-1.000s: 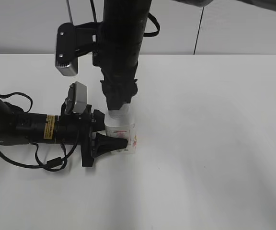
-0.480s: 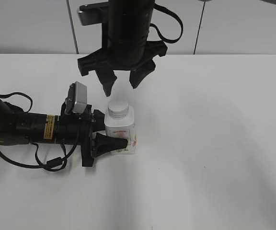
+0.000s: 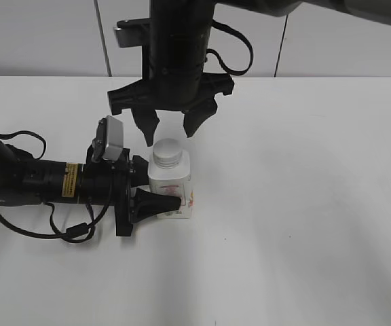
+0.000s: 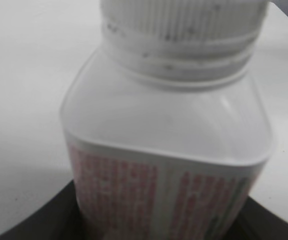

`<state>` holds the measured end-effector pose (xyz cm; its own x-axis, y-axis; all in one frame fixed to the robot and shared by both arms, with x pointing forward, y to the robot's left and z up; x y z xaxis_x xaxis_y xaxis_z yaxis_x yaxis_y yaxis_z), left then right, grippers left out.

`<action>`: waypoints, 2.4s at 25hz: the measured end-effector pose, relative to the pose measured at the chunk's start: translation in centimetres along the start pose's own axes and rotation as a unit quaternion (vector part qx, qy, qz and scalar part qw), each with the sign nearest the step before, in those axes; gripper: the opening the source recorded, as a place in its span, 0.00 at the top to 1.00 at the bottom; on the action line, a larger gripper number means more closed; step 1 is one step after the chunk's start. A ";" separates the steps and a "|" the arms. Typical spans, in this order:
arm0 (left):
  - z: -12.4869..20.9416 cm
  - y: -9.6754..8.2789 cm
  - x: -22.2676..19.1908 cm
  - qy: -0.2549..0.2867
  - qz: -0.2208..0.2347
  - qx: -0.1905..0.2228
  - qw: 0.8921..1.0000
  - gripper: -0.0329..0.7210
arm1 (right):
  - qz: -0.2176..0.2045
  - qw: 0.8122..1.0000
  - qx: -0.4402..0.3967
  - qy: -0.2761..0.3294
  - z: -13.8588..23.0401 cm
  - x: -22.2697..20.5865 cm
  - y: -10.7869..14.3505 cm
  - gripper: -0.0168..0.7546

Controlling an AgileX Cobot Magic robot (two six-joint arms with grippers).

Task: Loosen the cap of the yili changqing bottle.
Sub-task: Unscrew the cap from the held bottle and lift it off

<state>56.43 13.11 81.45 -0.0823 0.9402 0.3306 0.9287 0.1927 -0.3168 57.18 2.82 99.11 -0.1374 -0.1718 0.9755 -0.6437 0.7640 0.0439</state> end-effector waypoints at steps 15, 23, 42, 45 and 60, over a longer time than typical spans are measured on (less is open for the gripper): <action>0.0 0.0 0.0 0.000 0.000 0.000 1.000 0.44 | -0.001 1.000 -0.012 0.024 0.1 -2.3 0.0 0.40; 0.0 0.0 0.0 0.000 0.000 0.000 1.000 0.44 | -0.004 0.999 0.026 0.023 0.1 -2.3 0.0 0.47; 0.0 0.0 0.0 0.000 0.000 0.001 1.000 0.44 | -0.017 0.770 0.637 0.014 0.1 -2.1 0.1 0.47; 0.0 0.0 0.0 0.000 0.000 0.001 1.000 0.44 | -0.018 0.735 0.678 0.013 0.1 -2.1 0.1 0.47; 0.0 0.0 0.0 0.000 0.000 0.000 1.000 0.44 | 0.009 0.743 0.669 -0.022 0.0 2.1 0.2 0.47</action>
<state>56.43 13.11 81.44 -0.0825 0.9399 0.3312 0.9285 0.1933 -0.3172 56.76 2.61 101.21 -0.1614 -0.2122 0.9638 -0.8094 -0.5303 -0.2523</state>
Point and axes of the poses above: a point on each arm's last joint axis where the gripper is mounted, x pointing back along that axis away from the gripper, y along the wrist's bending axis when the last joint is at zero, z = x × y, the point moved 2 cm from there along -x, pointing out along that axis toward the gripper, and after that the axes turned 15 degrees about x, right-handed, at the moved point
